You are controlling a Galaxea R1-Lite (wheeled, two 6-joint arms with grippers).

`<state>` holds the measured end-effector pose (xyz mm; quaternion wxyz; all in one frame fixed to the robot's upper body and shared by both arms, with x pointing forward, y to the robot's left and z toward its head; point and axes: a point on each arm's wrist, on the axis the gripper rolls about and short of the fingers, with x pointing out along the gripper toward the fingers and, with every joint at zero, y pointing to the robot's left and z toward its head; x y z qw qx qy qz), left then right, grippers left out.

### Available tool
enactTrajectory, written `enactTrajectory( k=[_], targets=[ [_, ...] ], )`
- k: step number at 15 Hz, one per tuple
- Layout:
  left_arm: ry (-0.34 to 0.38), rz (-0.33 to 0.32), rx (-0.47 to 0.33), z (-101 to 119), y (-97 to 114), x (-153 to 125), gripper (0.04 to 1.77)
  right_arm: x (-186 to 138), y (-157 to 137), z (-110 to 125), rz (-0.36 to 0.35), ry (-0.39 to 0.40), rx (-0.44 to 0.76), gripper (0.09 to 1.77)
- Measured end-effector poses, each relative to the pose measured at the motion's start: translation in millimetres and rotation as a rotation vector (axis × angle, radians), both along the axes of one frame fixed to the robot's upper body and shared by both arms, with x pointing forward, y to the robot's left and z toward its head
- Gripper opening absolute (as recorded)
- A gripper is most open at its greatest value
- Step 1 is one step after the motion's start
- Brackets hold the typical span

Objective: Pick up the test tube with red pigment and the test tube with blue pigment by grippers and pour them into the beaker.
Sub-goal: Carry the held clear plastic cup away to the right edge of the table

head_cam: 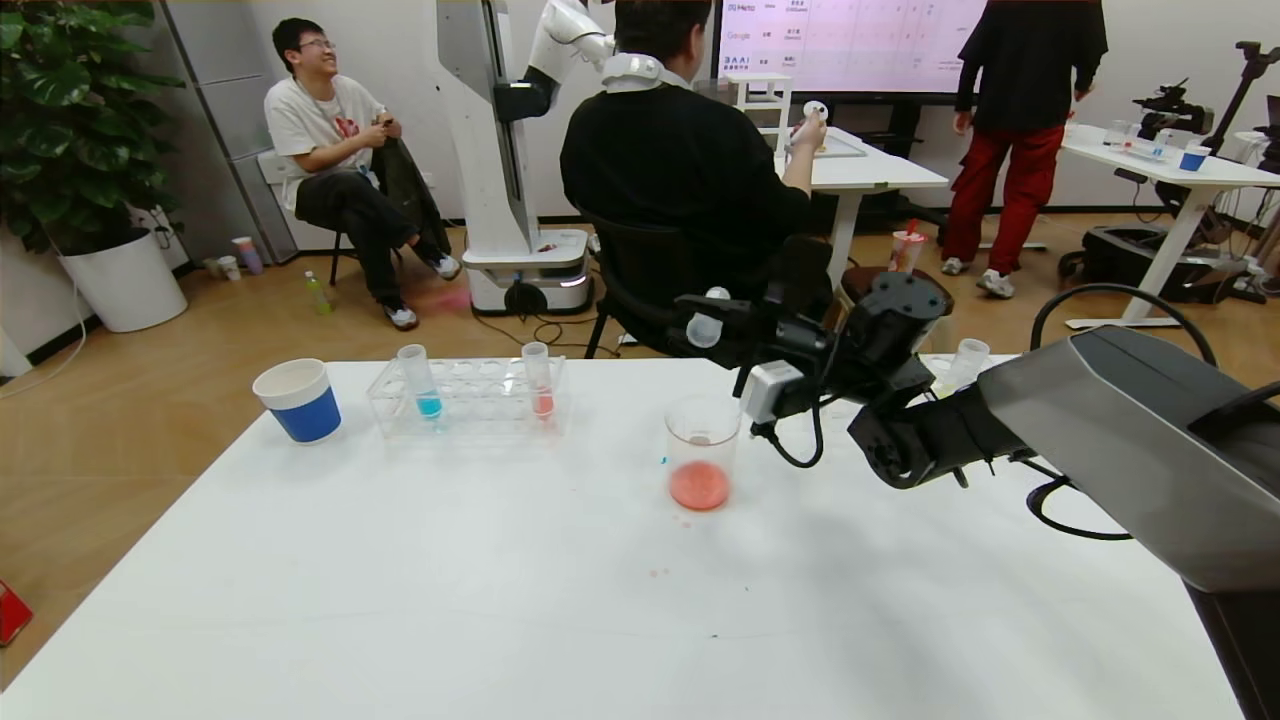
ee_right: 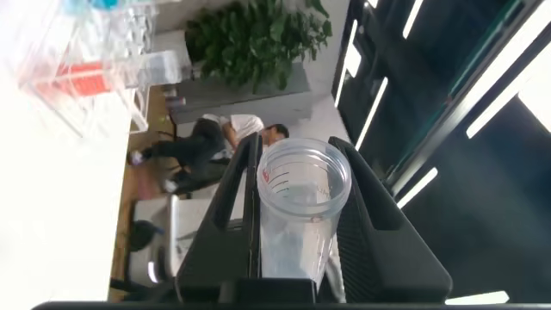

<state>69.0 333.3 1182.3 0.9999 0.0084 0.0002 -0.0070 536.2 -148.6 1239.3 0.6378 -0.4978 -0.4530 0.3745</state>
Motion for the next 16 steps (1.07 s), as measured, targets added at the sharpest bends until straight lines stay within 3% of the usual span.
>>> enactTrajectory(
  k=[3, 8, 10, 14, 16],
  targets=[
    [0.000, 0.000, 0.000, 0, 0, 0, 1.75, -6, -4, 28, -0.068, 0.212, 0.226, 0.51],
    [0.000, 0.000, 0.000, 0, 0, 0, 1.75, -31, 2, 57, -0.346, 0.629, 0.807, 0.51],
    [0.000, 0.000, 0.000, 0, 0, 0, 1.75, -44, 4, 61, -0.454, 0.768, 0.871, 0.51],
    [0.000, 0.000, 0.000, 0, 0, 0, 1.75, -71, -18, 78, -0.547, 1.038, 0.929, 0.51],
    [0.000, 0.000, 0.000, 0, 0, 0, 1.75, -77, -41, 88, -0.588, 1.074, 0.963, 0.51]
  ],
)
